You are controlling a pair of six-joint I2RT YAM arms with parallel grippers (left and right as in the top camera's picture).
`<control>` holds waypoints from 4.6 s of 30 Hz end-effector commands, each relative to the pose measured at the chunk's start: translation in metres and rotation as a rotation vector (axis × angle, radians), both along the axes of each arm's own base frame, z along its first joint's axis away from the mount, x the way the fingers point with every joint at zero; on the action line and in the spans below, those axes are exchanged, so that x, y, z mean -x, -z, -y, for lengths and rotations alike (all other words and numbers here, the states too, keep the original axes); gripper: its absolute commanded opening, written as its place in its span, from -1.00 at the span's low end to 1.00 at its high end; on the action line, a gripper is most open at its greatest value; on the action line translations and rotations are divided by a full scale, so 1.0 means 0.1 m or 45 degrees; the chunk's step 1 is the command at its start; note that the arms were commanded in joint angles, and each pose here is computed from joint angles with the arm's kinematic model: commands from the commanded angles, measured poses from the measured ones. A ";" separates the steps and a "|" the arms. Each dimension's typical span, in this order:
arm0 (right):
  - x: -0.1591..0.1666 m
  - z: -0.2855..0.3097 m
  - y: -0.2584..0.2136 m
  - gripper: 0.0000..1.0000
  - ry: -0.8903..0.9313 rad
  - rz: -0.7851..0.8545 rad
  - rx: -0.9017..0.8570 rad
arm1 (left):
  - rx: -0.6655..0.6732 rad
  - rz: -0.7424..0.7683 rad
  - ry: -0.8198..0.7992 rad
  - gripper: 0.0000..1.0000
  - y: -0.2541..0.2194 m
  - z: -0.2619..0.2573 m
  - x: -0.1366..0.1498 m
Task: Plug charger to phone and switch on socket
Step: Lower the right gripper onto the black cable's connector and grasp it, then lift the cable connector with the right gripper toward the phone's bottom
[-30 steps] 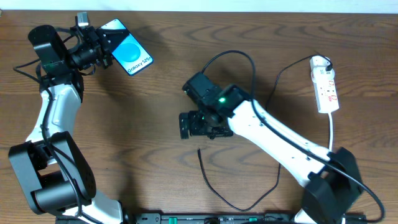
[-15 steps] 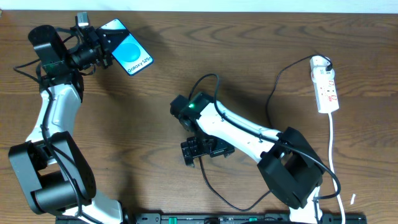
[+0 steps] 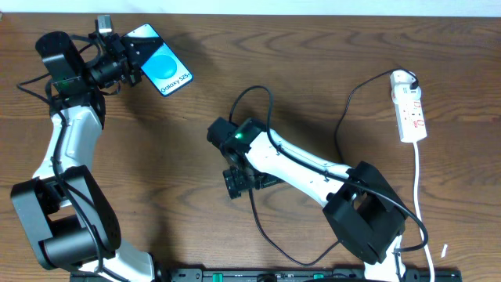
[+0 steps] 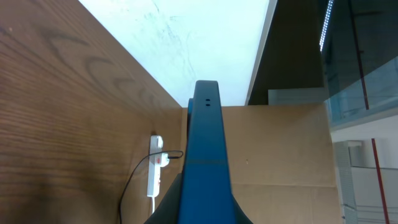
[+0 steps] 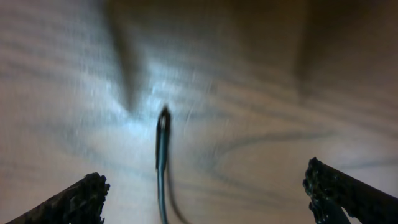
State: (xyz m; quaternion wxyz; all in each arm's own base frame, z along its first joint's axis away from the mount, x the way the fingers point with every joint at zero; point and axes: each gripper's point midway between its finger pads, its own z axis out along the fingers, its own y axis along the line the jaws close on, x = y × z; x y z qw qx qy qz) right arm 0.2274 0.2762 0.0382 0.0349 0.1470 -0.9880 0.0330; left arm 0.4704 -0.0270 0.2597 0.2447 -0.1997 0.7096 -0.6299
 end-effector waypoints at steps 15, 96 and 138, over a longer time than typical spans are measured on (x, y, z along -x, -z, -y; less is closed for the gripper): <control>0.07 -0.10 0.42 0.99 0.013 0.052 -0.022 | -0.021 0.085 0.041 -0.85 -0.22 0.04 0.05; -0.15 -0.70 -0.21 -0.98 -0.439 -0.308 -1.184 | -0.031 0.087 0.009 -0.85 -0.21 0.01 0.02; -0.98 -0.83 -1.78 -0.98 -0.886 0.102 -2.161 | -0.175 0.484 0.251 -0.85 -0.45 0.65 0.15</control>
